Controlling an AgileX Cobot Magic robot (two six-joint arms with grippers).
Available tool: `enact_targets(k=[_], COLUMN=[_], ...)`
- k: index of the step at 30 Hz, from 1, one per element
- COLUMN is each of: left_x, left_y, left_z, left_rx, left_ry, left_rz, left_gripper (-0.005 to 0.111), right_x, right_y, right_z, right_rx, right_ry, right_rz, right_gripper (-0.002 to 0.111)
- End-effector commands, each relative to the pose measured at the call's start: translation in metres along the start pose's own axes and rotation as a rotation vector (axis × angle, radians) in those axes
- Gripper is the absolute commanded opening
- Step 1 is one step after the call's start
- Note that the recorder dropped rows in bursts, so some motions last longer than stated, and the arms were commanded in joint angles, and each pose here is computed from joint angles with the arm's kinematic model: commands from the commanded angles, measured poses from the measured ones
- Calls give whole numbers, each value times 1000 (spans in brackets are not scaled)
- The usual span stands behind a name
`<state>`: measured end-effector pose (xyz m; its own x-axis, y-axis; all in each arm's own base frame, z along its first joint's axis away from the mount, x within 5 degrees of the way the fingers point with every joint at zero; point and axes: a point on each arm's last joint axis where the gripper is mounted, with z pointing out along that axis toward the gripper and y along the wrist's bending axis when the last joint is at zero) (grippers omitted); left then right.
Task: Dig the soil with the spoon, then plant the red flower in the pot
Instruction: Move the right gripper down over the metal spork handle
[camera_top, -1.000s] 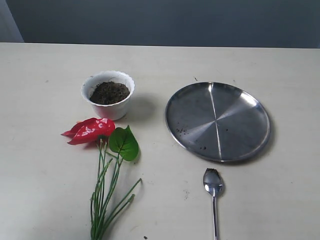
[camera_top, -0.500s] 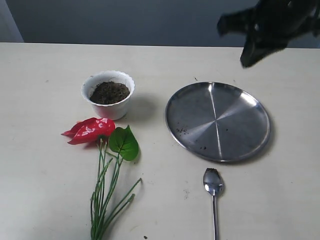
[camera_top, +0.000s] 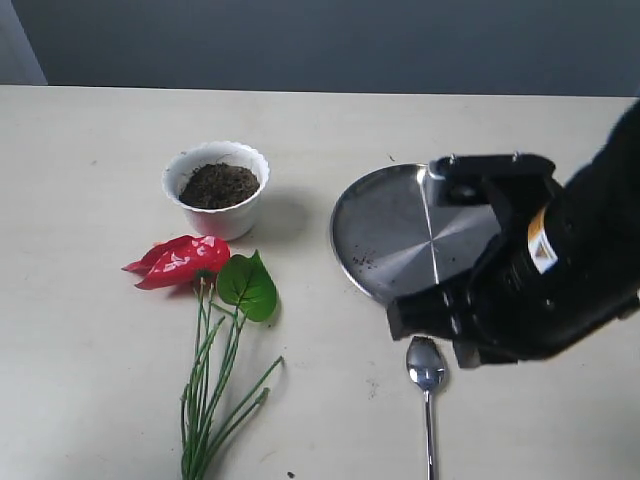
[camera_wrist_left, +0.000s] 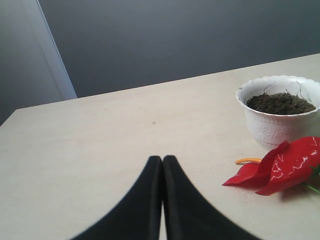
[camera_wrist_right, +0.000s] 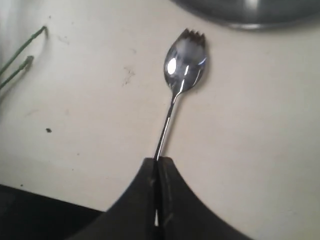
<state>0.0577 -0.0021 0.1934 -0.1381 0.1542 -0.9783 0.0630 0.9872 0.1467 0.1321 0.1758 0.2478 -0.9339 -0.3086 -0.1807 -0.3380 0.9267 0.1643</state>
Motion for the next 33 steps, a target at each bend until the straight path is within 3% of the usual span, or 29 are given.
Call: enact_targets(k=[1,2,5,6,9,11,14,17,21,33], left_x=[0,0,0,0,0,0,0,0,0,0], left_y=[0,0,0,0,0,0,0,0,0,0], left_z=[0,0,0,0,0,0,0,0,0,0], left_rx=[0,0,0,0,0,0,0,0,1,1], left_ry=[-11,-11,-11,-11,-11,-11,-11,-11,-9,-9], left_rz=[-4,-4,-4,-4,-4,-4,-4,-4,-4,-4], left_gripper=[0,0,0,0,0,0,0,0,0,0], right_x=[25,28,34,34,31,32,31,24,20,27], right_y=[-6,-7,-8,-7,-5,-6,-1,5,5,-5], right_z=[21,25,40,45,58,63,51,39,35,83], right_rx=[-59,-58,-76,-82,-67,-52,-103,-109,-90,22], right_ry=[36,49,75,84,115,141,161,180,187,408], right_rz=[73,76,119,136,151,73,-279,-444,-511,-504], right_gripper=[2,7,43,47,46,46,39,33,45,46])
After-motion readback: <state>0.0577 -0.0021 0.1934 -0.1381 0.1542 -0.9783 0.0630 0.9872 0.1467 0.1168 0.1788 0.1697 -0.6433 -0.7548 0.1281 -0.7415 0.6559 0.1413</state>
